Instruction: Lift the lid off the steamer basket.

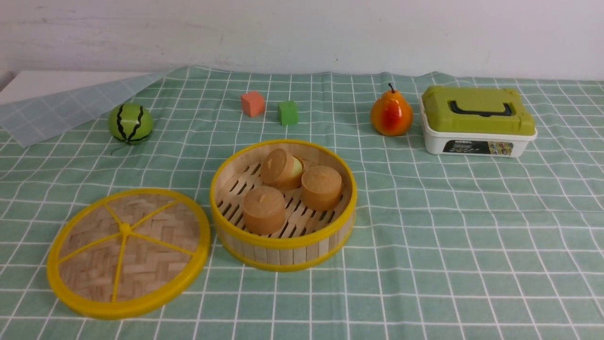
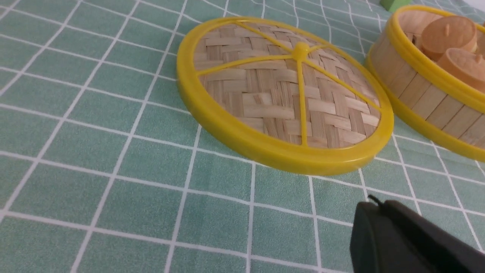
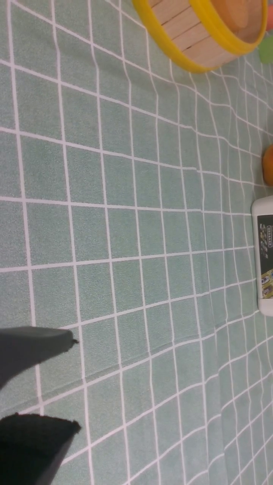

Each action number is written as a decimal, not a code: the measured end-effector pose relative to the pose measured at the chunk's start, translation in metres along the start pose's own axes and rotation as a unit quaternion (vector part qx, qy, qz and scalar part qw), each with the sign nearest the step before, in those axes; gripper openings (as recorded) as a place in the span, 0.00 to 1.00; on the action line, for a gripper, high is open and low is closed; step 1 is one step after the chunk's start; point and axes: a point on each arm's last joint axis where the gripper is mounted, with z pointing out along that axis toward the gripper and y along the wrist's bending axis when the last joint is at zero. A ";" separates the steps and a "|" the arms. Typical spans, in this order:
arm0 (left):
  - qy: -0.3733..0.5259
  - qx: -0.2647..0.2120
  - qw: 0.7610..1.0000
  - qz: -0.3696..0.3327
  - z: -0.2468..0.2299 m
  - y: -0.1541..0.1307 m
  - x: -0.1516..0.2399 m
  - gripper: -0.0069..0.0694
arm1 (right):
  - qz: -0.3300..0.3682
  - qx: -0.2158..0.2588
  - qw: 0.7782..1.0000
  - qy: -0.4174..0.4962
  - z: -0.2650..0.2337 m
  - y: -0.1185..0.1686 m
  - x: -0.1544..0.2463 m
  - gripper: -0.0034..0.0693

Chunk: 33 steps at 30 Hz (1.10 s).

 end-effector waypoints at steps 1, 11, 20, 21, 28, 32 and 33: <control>0.000 0.000 1.000 0.000 0.000 0.000 0.000 0.07 | 0.000 0.000 1.000 0.000 0.000 0.000 0.000 0.38; 0.000 0.000 1.000 0.000 0.000 0.000 0.000 0.07 | 0.000 0.000 1.000 0.000 0.000 0.000 0.000 0.38; 0.001 0.000 1.000 0.000 0.000 0.000 0.000 0.08 | 0.000 0.000 1.000 0.000 0.000 0.000 0.000 0.38; 0.001 0.000 1.000 0.000 0.000 0.000 0.000 0.08 | 0.000 0.000 1.000 0.000 0.000 0.000 0.000 0.38; 0.001 0.000 1.000 0.000 0.000 0.000 0.000 0.08 | 0.000 0.000 1.000 0.000 0.000 0.000 0.000 0.38; 0.001 0.000 1.000 0.000 0.000 0.000 0.000 0.09 | 0.000 0.000 1.000 0.000 0.000 0.000 0.000 0.38; 0.001 0.000 1.000 0.000 0.000 0.000 0.000 0.09 | 0.000 0.000 1.000 0.000 0.000 0.000 0.000 0.38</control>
